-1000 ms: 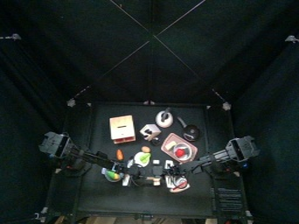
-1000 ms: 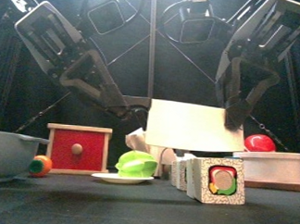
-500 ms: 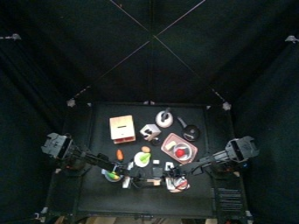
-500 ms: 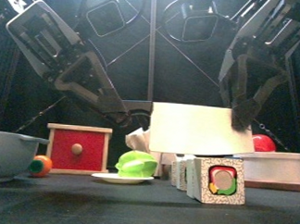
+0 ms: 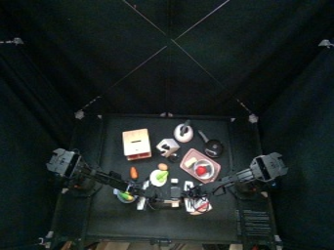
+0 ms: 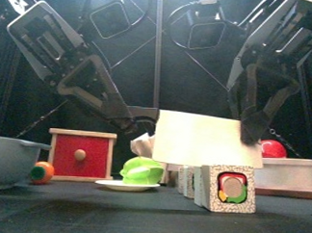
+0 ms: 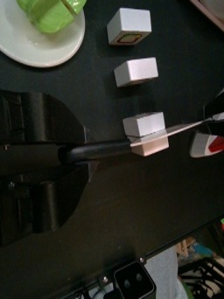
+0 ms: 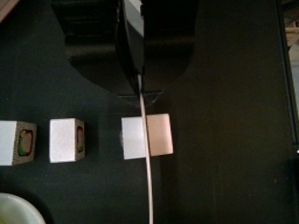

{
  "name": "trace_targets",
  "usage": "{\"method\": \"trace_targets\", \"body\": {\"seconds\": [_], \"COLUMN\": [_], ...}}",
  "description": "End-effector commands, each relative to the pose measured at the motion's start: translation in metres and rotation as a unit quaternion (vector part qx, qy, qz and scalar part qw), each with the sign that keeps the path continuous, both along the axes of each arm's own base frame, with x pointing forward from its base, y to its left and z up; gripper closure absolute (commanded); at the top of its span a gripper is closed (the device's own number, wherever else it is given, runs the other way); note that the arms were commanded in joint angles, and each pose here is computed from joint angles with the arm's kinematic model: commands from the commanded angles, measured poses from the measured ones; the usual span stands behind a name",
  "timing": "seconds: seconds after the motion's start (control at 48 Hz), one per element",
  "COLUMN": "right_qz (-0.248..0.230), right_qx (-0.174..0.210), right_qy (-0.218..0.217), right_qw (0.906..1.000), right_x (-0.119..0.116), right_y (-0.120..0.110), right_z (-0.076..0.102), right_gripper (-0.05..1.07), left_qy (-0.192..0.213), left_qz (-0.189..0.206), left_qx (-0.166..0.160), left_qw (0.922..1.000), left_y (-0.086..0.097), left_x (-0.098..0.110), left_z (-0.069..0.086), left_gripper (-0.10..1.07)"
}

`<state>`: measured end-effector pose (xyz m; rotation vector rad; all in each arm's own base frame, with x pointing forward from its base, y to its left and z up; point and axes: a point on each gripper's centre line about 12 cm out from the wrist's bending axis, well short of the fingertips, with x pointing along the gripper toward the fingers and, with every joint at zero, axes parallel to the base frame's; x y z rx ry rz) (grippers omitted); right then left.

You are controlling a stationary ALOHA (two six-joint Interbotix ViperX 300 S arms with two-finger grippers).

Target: Cut sushi roll

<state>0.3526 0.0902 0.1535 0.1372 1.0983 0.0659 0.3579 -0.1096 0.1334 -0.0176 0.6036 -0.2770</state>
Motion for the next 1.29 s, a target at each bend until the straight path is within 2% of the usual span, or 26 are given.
{"method": "trace_targets", "body": {"seconds": [0.0,0.229,0.542,0.979,1.271], "right_qz": [-0.003,-0.004,-0.008,-0.011,-0.012], "right_qx": [0.001,0.001,0.002,0.003,0.013], "right_qy": [-0.005,0.0,0.016,0.027,0.032], "right_qw": [1.0,1.0,0.9998,0.9996,0.9993], "right_x": [0.001,0.001,0.004,0.004,0.003], "right_y": [-0.003,-0.002,-0.001,-0.001,0.007], "right_z": [0.005,0.0,-0.016,-0.026,-0.029], "right_gripper": [0.71,0.71,0.71,0.71,0.71], "left_qy": [-0.012,-0.002,0.021,0.018,0.024], "left_qz": [-0.011,-0.01,-0.011,-0.012,-0.017], "left_qx": [-0.001,0.001,0.008,0.007,0.006], "left_qw": [0.9999,0.9999,0.9997,0.9997,0.9995], "left_y": [-0.008,-0.009,-0.009,-0.009,-0.014], "left_x": [0.003,0.006,0.006,0.005,0.004], "left_z": [0.006,-0.003,-0.021,-0.023,-0.032], "left_gripper": [0.54,0.54,0.54,0.54,0.54]}}
